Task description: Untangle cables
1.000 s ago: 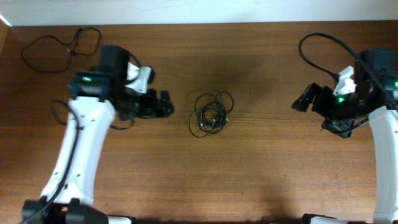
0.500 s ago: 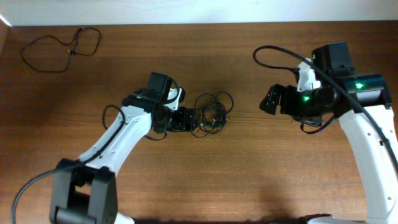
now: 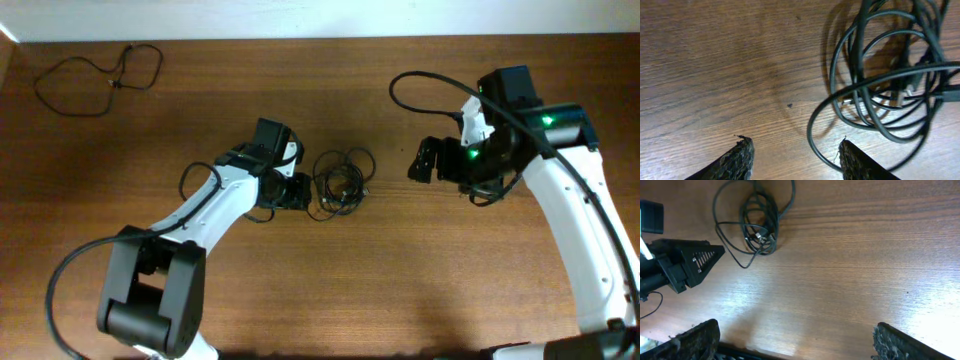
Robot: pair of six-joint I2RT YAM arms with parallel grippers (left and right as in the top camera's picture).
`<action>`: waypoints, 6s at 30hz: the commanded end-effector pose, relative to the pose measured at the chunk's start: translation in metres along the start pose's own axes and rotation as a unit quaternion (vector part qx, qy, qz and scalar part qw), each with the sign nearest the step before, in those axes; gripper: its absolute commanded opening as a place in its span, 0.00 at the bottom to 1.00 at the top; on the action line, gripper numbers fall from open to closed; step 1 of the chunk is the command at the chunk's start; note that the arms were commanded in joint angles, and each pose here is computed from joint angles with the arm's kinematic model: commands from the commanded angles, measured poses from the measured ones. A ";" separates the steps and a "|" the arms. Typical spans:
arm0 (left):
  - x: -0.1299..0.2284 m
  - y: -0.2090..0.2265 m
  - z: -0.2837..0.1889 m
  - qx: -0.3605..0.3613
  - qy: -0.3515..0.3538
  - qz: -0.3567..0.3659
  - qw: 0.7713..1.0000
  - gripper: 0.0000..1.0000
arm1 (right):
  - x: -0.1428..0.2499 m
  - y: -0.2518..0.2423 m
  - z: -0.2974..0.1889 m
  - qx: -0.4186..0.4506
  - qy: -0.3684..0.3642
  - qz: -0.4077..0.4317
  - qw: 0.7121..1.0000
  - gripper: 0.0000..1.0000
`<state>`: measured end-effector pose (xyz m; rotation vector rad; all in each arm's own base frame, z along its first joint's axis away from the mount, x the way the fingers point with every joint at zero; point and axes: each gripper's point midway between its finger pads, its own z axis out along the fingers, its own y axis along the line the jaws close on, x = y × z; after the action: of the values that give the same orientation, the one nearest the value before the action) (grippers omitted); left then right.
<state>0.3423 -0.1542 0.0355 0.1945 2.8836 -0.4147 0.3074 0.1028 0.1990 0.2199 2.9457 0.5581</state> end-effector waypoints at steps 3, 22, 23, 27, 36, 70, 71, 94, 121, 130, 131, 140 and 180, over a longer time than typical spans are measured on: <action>0.010 0.005 0.027 -0.005 0.026 0.014 1.000 0.48 | 0.002 0.003 0.010 -0.006 0.021 -0.001 1.000 0.99; -0.034 -0.071 -0.043 0.127 -0.052 0.077 0.988 0.00 | 0.007 0.002 0.009 -0.005 0.032 0.003 0.999 0.98; -0.042 -0.082 -0.063 0.145 -0.076 0.092 0.982 0.00 | 0.007 0.002 0.009 -0.005 0.032 0.003 0.999 0.98; -0.064 -0.112 -0.139 0.186 -0.174 0.142 0.957 0.00 | 0.008 0.003 0.009 -0.008 0.033 0.003 0.999 0.98; -0.066 -0.176 -0.251 0.338 -0.293 0.218 0.867 0.00 | 0.009 0.056 0.000 -0.161 0.045 -0.046 0.985 0.98; -0.087 -0.179 -0.269 0.357 -0.323 0.150 0.863 0.00 | 0.010 0.095 -0.019 -0.285 0.038 -0.118 0.950 0.98; -0.087 -0.185 -0.277 0.375 -0.328 0.159 0.852 0.00 | 0.010 0.095 -0.019 -0.285 0.037 -0.119 0.950 0.98; -0.036 -0.249 -0.393 0.618 -0.254 0.196 0.718 0.00 | -0.042 -0.019 0.006 0.065 -0.082 0.046 0.993 0.98; -0.042 -0.217 -0.478 0.644 -0.383 0.207 0.629 0.00 | -0.044 0.036 0.014 -0.086 -0.051 -0.007 0.995 0.98; -0.042 -0.218 -0.508 0.668 -0.385 0.181 0.611 0.00 | -0.035 0.044 0.068 -0.072 0.018 -0.014 0.997 0.98; -0.041 -0.218 -0.510 0.670 -0.383 0.180 0.610 0.00 | -0.035 0.045 0.075 -0.070 0.024 -0.016 0.997 0.98; -0.047 -0.205 -0.524 0.661 -0.399 0.170 0.612 0.00 | -0.036 -0.026 0.101 0.109 0.030 0.086 0.990 0.98; -0.118 0.054 -0.328 0.262 -0.368 -0.171 0.876 0.00 | -0.043 -0.099 0.062 0.016 0.071 0.129 0.989 0.98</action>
<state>0.4080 0.0283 0.3397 -0.6098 1.9757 -0.9605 0.3337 -0.0248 0.0980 0.8853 3.0880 0.1205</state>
